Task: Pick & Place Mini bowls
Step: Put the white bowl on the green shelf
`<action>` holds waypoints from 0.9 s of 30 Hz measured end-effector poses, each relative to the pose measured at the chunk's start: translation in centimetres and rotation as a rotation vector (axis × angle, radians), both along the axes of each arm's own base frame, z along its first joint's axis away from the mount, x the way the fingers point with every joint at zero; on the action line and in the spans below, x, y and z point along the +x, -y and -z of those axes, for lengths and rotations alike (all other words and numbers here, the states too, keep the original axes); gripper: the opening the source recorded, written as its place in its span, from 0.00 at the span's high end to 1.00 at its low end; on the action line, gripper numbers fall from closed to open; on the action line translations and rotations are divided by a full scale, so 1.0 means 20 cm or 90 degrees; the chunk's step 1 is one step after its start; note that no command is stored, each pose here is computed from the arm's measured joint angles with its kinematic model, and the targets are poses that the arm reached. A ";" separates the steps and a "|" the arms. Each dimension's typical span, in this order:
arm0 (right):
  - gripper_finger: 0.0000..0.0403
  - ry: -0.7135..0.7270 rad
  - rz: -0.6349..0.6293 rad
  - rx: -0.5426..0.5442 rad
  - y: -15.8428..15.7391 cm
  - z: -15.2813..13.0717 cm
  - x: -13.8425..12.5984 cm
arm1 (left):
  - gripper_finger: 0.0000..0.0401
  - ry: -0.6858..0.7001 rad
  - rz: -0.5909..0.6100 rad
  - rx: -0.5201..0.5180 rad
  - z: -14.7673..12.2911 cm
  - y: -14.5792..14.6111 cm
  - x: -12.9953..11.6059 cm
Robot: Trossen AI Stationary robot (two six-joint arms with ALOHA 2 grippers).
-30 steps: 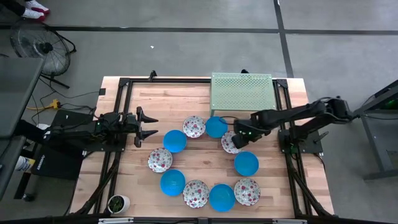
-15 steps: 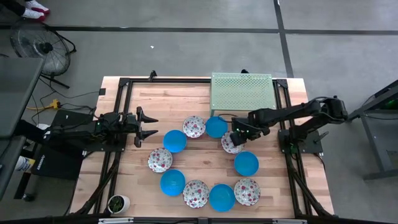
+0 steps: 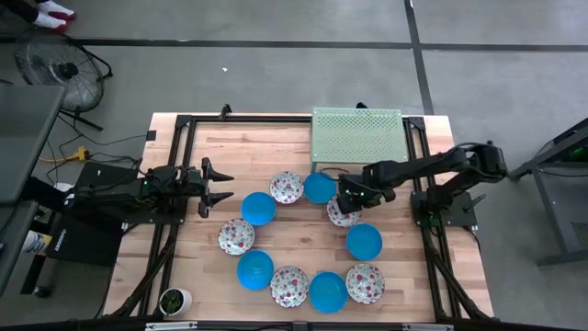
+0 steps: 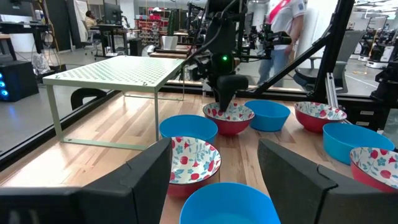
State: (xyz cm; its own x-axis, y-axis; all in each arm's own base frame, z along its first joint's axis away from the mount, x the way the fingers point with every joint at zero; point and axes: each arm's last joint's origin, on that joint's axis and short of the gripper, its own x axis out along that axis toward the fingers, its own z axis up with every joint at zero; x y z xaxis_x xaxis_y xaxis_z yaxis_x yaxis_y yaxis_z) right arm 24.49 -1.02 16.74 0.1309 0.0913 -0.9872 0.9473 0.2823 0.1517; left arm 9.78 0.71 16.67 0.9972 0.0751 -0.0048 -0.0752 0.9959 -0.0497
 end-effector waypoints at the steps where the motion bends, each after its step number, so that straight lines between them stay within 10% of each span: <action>1: 0.70 0.002 -0.002 0.002 0.00 0.01 0.01 | 0.42 0.000 0.000 0.000 0.00 0.00 0.00; 15: 0.98 0.020 -0.022 0.013 0.00 -0.02 0.01 | 0.42 0.000 0.000 0.000 0.00 0.00 0.00; 27: 0.99 0.072 -0.021 0.037 -0.01 -0.15 -0.07 | 0.42 0.000 0.000 0.000 0.00 0.00 0.00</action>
